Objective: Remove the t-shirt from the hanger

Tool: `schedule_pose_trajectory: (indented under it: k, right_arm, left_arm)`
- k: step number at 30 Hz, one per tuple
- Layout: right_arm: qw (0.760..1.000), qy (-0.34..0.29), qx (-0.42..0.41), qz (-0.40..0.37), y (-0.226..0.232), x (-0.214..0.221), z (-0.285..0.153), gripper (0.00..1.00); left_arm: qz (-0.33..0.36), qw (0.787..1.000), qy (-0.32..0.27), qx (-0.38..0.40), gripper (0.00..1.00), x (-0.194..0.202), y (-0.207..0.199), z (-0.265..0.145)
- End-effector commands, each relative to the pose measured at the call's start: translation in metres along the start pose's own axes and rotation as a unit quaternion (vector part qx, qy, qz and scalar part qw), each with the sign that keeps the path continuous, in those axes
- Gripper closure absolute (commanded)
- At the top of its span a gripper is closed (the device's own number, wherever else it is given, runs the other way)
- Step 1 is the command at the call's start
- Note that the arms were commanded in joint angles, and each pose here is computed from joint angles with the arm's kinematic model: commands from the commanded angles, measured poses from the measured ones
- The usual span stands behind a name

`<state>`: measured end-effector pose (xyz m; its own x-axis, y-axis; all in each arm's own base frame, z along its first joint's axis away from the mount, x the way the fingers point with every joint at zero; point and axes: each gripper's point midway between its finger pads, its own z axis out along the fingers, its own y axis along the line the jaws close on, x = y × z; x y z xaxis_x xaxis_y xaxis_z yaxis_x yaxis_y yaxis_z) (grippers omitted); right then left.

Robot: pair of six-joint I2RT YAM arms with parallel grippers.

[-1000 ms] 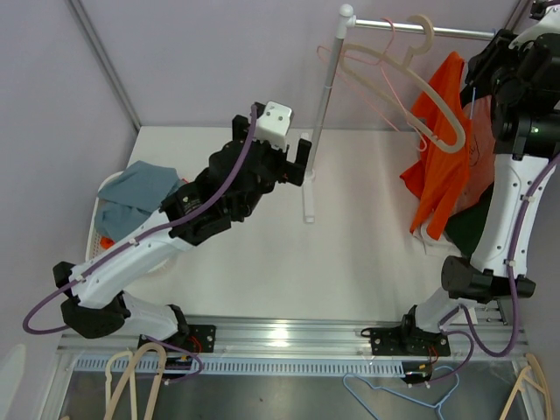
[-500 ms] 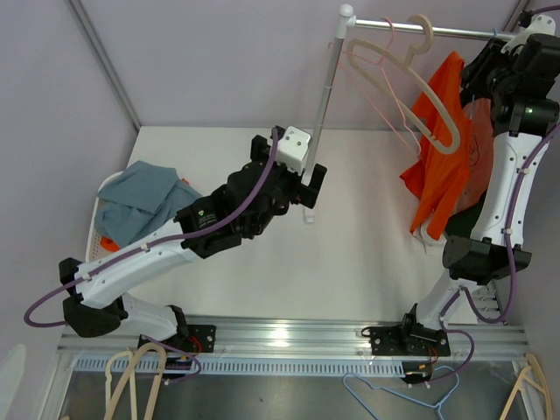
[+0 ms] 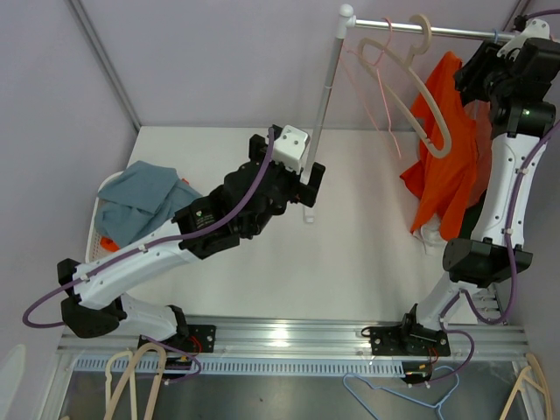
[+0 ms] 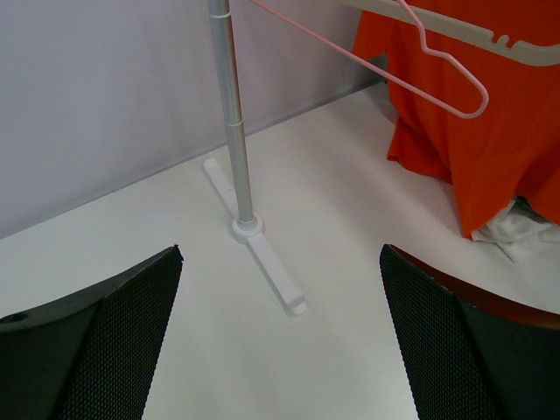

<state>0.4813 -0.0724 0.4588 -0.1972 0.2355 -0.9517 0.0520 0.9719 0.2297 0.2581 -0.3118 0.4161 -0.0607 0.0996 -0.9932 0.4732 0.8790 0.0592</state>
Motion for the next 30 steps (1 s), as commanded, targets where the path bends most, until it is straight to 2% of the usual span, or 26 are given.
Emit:
schedule_pose_trajectory:
  k: [1,6,10,16,26,27,28,29,30]
  right_arm:
    - [0.999,-0.040,-0.007,-0.020,0.011,-0.026,-0.034,0.48]
    - [0.998,-0.055,0.010,-0.034,0.012,-0.035,-0.063,0.46]
    - [0.997,-0.056,0.029,-0.037,0.006,-0.035,-0.067,0.43]
    - [0.998,-0.041,0.037,-0.029,-0.008,-0.031,-0.035,0.44]
    - [0.998,-0.053,0.023,-0.030,-0.018,-0.033,0.009,0.45]
    - [0.998,-0.053,0.023,-0.028,-0.019,-0.032,0.012,0.48]
    - [0.998,-0.054,0.022,-0.027,-0.019,-0.032,0.015,0.72]
    - [0.998,-0.050,0.022,-0.023,-0.020,-0.029,0.019,0.86]
    - [0.998,-0.050,0.021,-0.022,-0.020,-0.028,0.019,0.94]
  left_arm:
    - [-0.019,1.000,-0.023,-0.002,0.01,-0.015,0.003,-0.007]
    - [-0.018,1.000,-0.018,0.005,0.00,-0.010,-0.002,-0.006]
    - [-0.020,1.000,-0.020,0.008,0.00,-0.009,-0.004,-0.005]
    - [-0.019,0.999,-0.018,0.019,0.00,-0.008,-0.009,-0.006]
    - [-0.010,0.999,-0.026,0.024,0.00,-0.020,-0.014,-0.003]
    - [-0.009,0.999,-0.025,0.024,0.00,-0.019,-0.015,-0.003]
    - [-0.007,0.999,-0.023,0.023,0.01,-0.017,-0.016,-0.002]
    - [-0.005,1.000,-0.020,0.022,0.01,-0.015,-0.016,0.000]
    - [-0.005,1.000,-0.020,0.022,0.01,-0.015,-0.017,0.000]
